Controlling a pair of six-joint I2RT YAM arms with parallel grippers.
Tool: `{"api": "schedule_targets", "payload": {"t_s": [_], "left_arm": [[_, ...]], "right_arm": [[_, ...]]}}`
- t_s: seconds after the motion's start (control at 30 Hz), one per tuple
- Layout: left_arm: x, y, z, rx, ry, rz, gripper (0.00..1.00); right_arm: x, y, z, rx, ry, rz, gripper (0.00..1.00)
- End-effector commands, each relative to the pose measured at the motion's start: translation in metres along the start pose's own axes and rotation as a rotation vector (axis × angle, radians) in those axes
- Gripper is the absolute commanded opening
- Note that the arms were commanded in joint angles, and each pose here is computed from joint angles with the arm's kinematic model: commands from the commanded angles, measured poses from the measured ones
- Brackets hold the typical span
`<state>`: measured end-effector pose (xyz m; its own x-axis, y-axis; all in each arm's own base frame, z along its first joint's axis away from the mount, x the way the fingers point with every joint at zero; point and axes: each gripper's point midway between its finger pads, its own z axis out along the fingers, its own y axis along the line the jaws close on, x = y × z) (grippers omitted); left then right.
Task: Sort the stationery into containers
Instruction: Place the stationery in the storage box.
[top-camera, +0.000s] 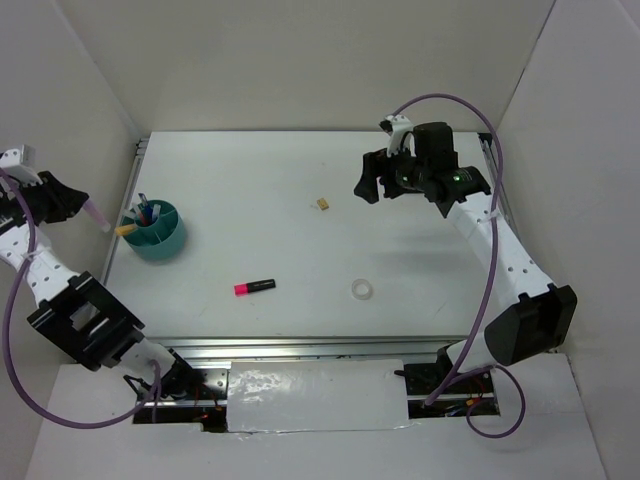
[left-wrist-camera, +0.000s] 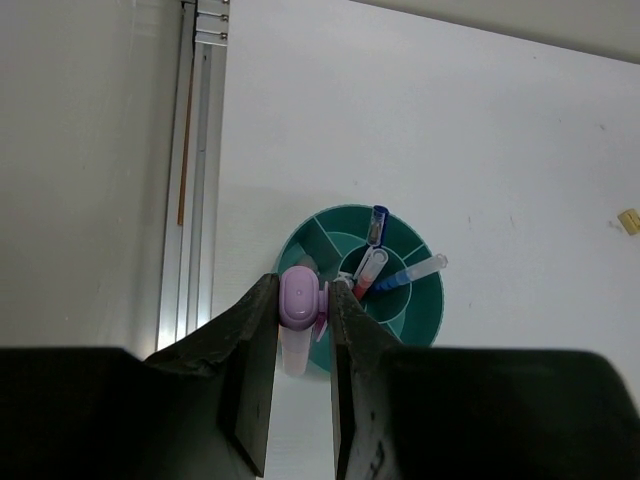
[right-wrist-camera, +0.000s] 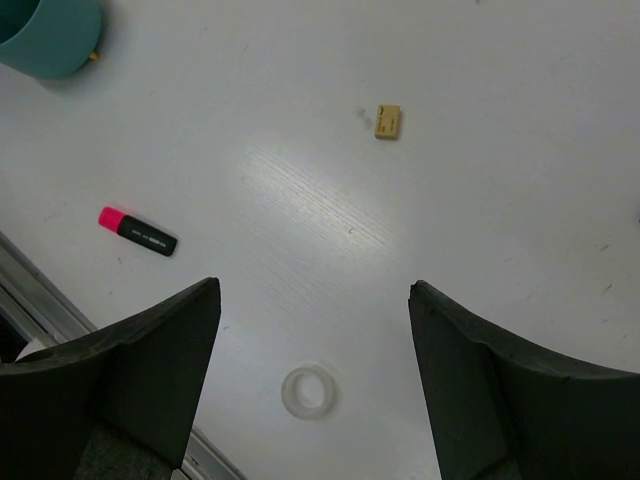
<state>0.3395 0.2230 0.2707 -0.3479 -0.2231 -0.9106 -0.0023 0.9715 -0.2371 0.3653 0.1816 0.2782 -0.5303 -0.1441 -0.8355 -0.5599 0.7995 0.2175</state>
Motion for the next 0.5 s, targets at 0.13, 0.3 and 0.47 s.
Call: {"api": "schedule_targets", "payload": {"t_s": [0.13, 0.3, 0.47], "left_arm": [[-0.007, 0.0, 0.024, 0.065, -0.041, 0.017, 0.0], [0.005, -0.013, 0.041, 0.114, -0.014, -0.005, 0.0], [0.011, -0.019, 0.056, 0.136, -0.011, -0.008, 0.0]], "right_arm": [[0.0, -0.002, -0.008, -0.018, -0.042, 0.014, 0.83], [0.006, -0.009, -0.01, -0.016, -0.03, 0.029, 0.82], [0.011, -0.012, -0.006, -0.019, -0.018, 0.04, 0.83]]}}
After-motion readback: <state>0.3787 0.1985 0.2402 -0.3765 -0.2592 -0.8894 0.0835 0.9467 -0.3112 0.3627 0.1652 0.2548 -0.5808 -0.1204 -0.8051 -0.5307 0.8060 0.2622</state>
